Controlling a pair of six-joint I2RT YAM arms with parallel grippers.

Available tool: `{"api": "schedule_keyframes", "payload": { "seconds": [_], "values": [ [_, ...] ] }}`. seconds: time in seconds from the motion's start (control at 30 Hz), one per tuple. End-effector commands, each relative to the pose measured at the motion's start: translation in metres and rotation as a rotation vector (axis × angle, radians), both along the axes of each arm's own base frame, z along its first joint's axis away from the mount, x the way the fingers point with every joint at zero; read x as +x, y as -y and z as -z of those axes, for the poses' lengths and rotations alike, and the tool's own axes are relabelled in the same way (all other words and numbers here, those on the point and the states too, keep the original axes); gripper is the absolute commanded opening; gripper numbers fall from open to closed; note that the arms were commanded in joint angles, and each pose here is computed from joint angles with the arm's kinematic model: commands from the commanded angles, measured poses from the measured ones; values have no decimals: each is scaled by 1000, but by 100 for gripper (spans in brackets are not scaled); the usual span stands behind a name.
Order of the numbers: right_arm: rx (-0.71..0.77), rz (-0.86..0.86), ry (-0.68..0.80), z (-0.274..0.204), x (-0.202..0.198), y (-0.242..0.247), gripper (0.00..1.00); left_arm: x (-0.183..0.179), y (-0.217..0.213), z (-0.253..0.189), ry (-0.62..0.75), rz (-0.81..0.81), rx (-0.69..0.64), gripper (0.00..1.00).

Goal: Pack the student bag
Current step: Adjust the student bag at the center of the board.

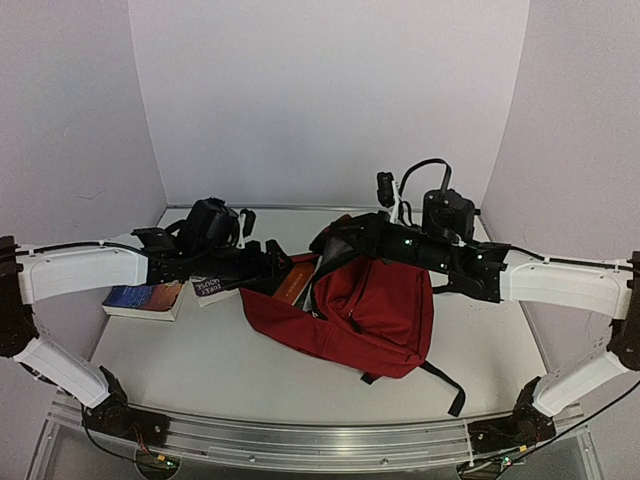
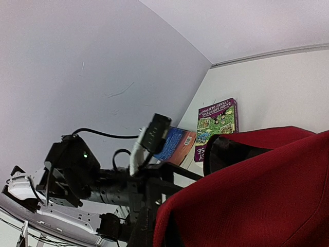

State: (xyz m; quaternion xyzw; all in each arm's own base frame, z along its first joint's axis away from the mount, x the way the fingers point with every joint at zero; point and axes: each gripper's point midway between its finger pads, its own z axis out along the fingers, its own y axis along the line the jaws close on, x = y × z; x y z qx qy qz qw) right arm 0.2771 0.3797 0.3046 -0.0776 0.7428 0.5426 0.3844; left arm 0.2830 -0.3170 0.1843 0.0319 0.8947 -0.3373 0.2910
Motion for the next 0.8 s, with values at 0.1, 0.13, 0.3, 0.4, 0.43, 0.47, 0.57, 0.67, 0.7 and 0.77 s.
{"api": "schedule_keyframes", "payload": {
  "seconds": [0.1,0.13,0.3,0.4,0.43,0.47,0.57,0.67,0.7,0.77],
  "values": [
    [94,11,71,-35,-15,18,0,25,-105,52,-80,-184,348,100],
    [93,11,67,-34,-15,19,0,28,-114,60,-95,-203,394,100],
    [90,11,55,-30,-17,21,0,44,-126,82,-122,-214,565,100],
    [90,18,53,-30,-18,24,0,50,-128,93,-137,-217,621,99],
    [89,22,53,-30,-19,25,0,52,-128,96,-140,-218,629,98],
    [85,27,54,-30,-19,26,0,54,-127,97,-139,-218,626,96],
    [50,67,43,-21,-14,32,0,57,-113,97,-122,-190,556,69],
    [-7,131,28,-8,-5,40,0,58,-104,92,-107,-179,500,39],
    [-23,145,26,-4,-2,41,0,58,-103,89,-100,-178,484,29],
    [-50,167,23,4,4,45,0,56,-101,85,-94,-173,458,15]
  ]
}}
